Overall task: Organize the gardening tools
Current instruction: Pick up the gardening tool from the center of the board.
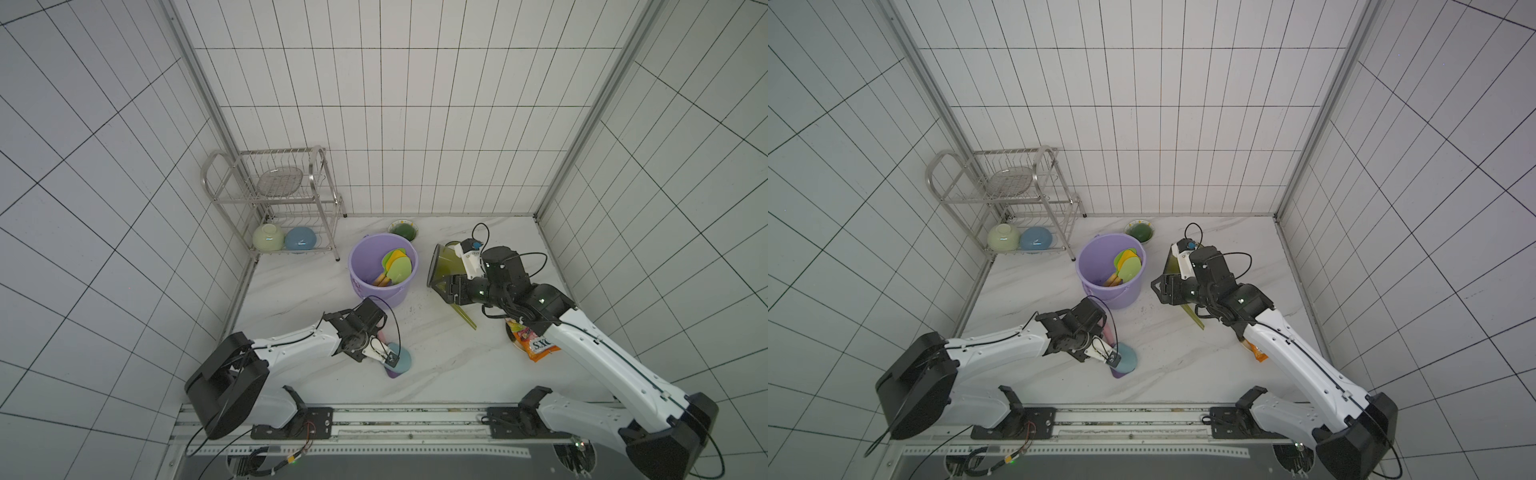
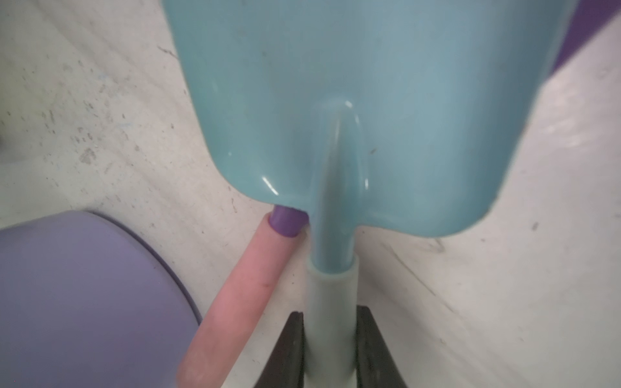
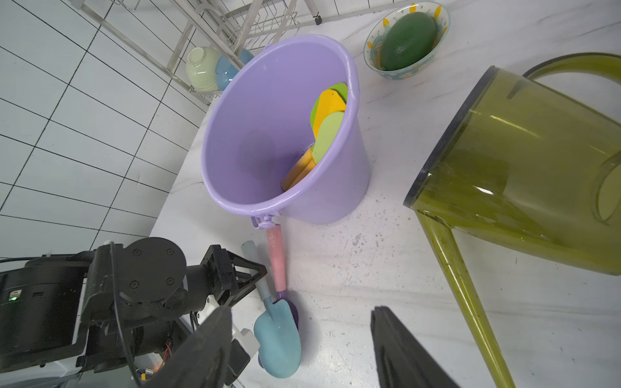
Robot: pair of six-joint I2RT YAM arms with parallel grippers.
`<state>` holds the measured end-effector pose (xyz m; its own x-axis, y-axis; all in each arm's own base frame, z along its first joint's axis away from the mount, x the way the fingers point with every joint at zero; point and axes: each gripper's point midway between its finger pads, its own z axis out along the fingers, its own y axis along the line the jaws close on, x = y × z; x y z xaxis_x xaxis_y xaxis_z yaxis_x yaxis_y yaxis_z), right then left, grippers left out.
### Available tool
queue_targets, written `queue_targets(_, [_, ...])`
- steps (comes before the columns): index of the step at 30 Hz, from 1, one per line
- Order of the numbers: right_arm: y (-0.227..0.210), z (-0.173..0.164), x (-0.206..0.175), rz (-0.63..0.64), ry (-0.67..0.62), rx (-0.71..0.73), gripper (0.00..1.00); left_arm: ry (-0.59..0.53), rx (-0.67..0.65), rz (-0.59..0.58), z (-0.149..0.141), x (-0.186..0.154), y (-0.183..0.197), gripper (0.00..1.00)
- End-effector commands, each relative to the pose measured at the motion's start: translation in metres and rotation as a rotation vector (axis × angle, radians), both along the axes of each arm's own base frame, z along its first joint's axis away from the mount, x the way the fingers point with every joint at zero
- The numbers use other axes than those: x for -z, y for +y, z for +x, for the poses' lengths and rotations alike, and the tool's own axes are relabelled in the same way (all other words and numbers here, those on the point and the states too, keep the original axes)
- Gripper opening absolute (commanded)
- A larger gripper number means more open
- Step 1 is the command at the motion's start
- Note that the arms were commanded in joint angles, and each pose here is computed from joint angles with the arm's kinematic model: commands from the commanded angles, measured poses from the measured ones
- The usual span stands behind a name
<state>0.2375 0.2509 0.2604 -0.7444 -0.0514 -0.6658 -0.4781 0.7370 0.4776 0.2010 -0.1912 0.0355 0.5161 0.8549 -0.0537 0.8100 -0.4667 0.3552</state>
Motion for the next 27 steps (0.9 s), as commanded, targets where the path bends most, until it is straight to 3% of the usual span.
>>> queue_targets(1, [-0.005, 0.004, -0.006, 0.036, 0.002, 0.053, 0.69, 0.044, -0.067, -0.104, -0.008, -0.028, -0.009, 0.17])
queue_targets(9, [-0.006, 0.002, -0.009, 0.086, 0.063, 0.11, 0.67, 0.03, -0.214, -0.282, -0.004, -0.085, -0.02, 0.17])
queue_targets(17, [0.001, -0.006, -0.018, 0.112, 0.1, 0.175, 0.67, 0.015, -0.478, -0.405, 0.023, -0.135, -0.02, 0.17])
queue_targets(27, [0.025, -0.013, -0.023, 0.137, 0.116, 0.251, 0.64, 0.01, -0.654, -0.465, 0.037, -0.161, -0.02, 0.15])
